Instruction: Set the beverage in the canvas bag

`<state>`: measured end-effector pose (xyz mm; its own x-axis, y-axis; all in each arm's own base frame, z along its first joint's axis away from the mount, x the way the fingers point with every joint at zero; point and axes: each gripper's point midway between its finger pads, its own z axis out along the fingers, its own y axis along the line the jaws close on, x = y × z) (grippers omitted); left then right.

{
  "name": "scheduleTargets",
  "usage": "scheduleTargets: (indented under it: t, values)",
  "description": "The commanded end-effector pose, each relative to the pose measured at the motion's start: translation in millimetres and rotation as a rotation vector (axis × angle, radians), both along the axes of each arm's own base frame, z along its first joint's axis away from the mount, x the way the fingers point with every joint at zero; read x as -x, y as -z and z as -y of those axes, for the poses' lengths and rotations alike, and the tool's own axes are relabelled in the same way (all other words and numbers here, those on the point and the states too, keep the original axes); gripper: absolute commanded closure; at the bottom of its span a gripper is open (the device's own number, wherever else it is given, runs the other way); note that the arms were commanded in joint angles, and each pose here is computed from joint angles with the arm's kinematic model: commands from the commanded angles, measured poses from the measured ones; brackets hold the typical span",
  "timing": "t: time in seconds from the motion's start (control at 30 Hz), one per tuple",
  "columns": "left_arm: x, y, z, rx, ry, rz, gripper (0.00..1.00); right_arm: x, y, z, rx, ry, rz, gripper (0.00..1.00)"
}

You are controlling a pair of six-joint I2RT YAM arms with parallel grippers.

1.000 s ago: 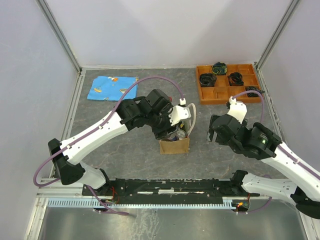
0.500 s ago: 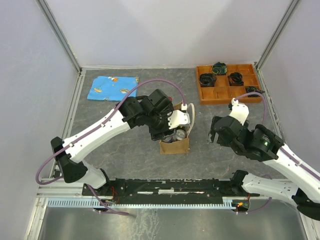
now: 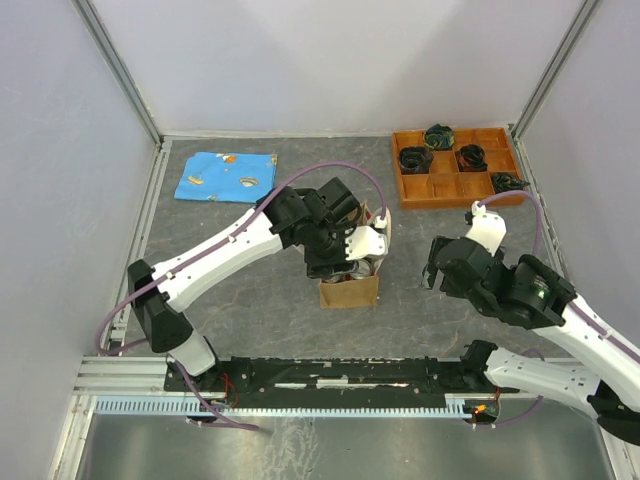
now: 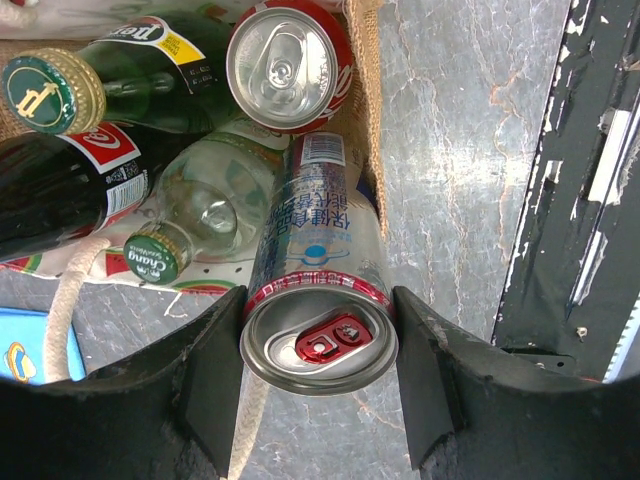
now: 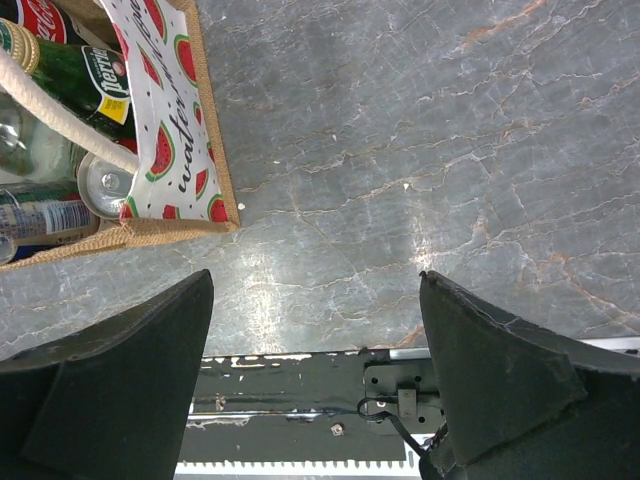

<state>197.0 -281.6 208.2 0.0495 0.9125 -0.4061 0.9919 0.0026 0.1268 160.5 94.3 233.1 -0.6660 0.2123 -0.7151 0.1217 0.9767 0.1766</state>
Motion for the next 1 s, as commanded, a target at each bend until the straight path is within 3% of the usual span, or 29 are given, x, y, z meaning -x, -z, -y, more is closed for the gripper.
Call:
scheduleTargets:
  t: [0.0,0.97]
  values:
    - [-14,-9,12,0.016,0.025,0.072,0.97,-3,-3,6,0.001,0.031,0.029,0.09]
    - [-7,55,25,-0.025,-0.088,-0.076,0.97,10,-3,26,0.0,0.071,0.025,0.09]
